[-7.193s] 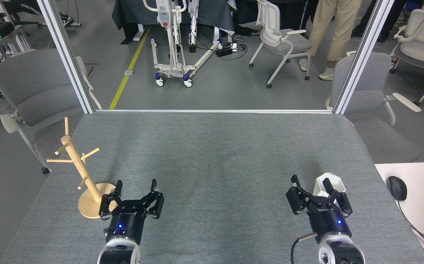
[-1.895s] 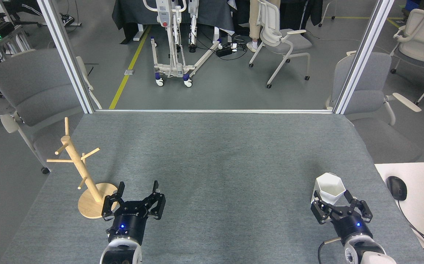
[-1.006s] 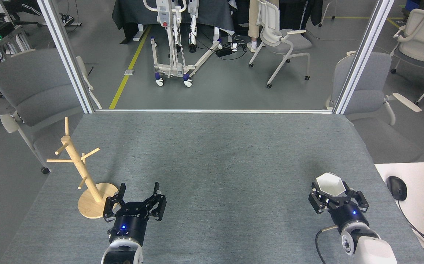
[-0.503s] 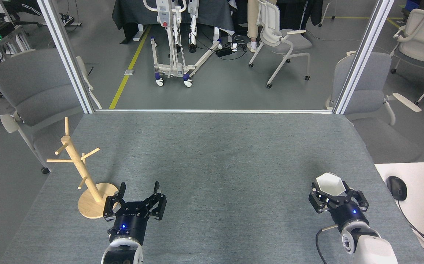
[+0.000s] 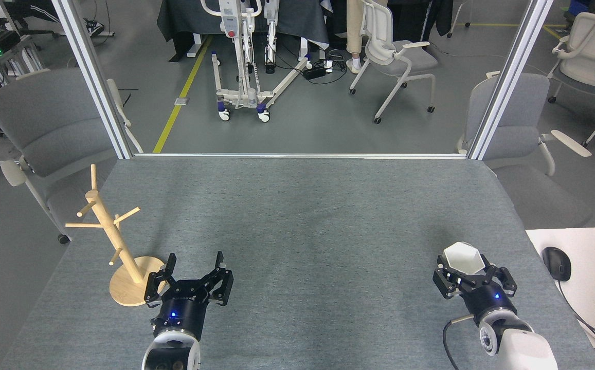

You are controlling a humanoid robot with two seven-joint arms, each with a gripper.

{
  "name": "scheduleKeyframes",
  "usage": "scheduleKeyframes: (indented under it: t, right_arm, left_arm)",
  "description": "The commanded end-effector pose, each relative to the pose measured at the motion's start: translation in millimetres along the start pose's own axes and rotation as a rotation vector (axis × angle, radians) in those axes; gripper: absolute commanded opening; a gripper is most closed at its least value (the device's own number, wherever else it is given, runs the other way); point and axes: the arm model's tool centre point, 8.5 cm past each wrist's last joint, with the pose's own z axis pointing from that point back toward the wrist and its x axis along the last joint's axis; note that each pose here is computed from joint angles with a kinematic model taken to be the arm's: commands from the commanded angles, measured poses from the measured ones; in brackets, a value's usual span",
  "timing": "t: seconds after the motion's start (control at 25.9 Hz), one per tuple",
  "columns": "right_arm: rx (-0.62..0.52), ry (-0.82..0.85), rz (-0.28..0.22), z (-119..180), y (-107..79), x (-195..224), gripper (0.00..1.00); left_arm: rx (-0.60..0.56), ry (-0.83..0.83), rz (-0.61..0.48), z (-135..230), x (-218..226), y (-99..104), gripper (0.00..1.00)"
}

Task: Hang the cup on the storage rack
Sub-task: 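Lower the right gripper onto the white cup and close on its rim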

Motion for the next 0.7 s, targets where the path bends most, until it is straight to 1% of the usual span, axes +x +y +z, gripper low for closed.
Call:
scheduleKeyframes:
  t: [0.0, 0.31, 0.43, 0.5, 0.54, 0.58, 0.66]
  right_arm:
    - [0.000, -0.001, -0.001, -0.1, 0.3, 0.8, 0.99]
    - [0.001, -0.002, -0.001, -0.2, 0.5, 1.6, 0.98]
    - [0.002, -0.006, -0.004, -0.6, 1.2, 4.3, 0.92]
    - [0.004, -0.009, -0.006, -0.3, 2.2, 5.2, 0.84]
    - [0.004, -0.012, -0.006, -0.2, 2.0, 4.9, 0.77]
    - [0.004, -0.015, -0.006, -0.2, 2.0, 5.2, 0.69]
    - [0.003, -0.016, -0.005, -0.6, 1.3, 5.2, 0.46]
  left_arm:
    - [0.005, -0.001, 0.000, -0.3, 0.1, 1.7, 0.99]
    - [0.006, -0.002, 0.000, -0.4, 0.2, 2.2, 0.99]
    - [0.009, -0.004, 0.000, -0.9, 0.4, 3.3, 0.99]
    - [0.008, -0.004, 0.000, -0.4, 0.4, 2.7, 0.99]
    - [0.009, -0.004, 0.000, -0.9, 0.4, 3.3, 0.99]
    - [0.008, -0.005, 0.000, -0.4, 0.5, 2.7, 0.99]
    - [0.011, -0.005, 0.000, -1.0, 0.6, 3.9, 0.99]
